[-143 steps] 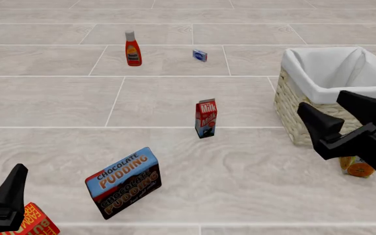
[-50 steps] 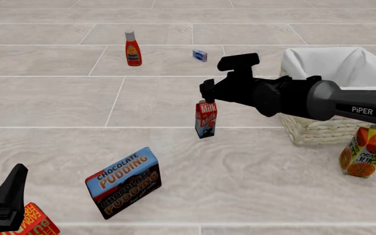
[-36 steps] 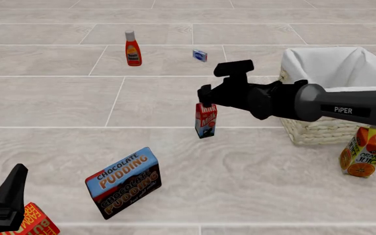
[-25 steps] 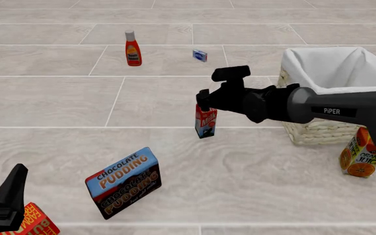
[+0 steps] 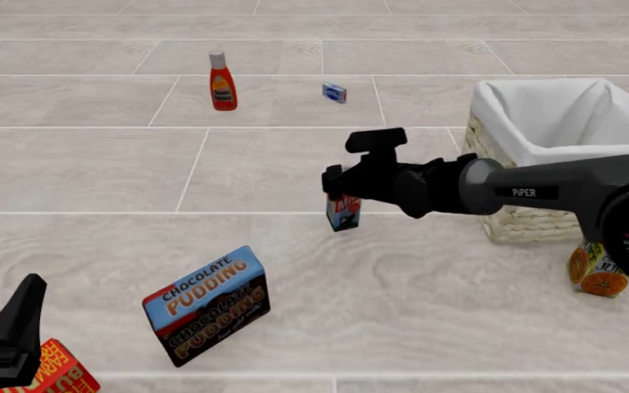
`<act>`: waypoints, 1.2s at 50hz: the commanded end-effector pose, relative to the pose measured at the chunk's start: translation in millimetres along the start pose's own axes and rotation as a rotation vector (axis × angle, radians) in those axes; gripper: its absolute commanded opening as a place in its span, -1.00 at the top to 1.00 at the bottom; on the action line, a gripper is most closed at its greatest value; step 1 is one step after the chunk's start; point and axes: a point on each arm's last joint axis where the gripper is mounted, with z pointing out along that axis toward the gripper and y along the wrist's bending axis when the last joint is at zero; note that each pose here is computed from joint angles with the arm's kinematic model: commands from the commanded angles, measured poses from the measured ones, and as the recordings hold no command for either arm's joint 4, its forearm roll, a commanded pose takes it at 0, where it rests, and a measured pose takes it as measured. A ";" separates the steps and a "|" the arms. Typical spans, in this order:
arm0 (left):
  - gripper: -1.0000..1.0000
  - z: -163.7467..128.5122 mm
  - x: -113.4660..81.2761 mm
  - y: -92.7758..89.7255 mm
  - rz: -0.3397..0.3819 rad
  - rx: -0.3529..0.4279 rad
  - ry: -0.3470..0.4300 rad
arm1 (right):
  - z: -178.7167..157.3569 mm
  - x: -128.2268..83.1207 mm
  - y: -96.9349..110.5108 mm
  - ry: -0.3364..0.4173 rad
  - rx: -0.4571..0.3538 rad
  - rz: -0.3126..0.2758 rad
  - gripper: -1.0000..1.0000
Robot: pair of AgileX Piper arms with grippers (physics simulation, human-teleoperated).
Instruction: Pick the milk and place it in the basket.
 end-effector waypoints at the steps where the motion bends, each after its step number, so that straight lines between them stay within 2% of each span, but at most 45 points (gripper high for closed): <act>1: -1.00 0.0 0.0 0.0 0.000 0.000 0.000 | 8.1 9.2 -0.8 0.016 0.001 0.010 -1.00; 8: -1.00 0.0 0.0 0.0 0.000 0.000 0.000 | 10.2 13.0 1.6 0.022 -0.003 0.011 -1.00; 9: -1.00 0.0 0.0 0.0 0.000 0.000 0.000 | 9.5 13.2 0.8 0.025 -0.001 0.008 1.00; 23: -1.00 0.0 0.0 0.0 0.000 0.000 0.000 | -0.3 1.6 0.3 0.000 -0.001 -0.017 1.00; 30: -1.00 0.0 0.0 0.0 0.000 0.000 0.000 | -14.5 -13.0 -1.8 -0.036 0.003 -0.045 1.00; 33: -1.00 0.0 0.0 0.0 0.000 0.000 0.000 | -28.5 -23.1 1.9 -0.072 -0.005 -0.079 1.00; 45: -1.00 0.0 0.0 0.0 0.000 0.000 0.000 | -69.5 -56.9 6.6 -0.156 -0.010 -0.111 1.00; 60: -1.00 0.0 0.0 0.0 0.000 0.000 0.000 | -132.5 -97.4 5.4 -0.273 -0.002 -0.113 1.00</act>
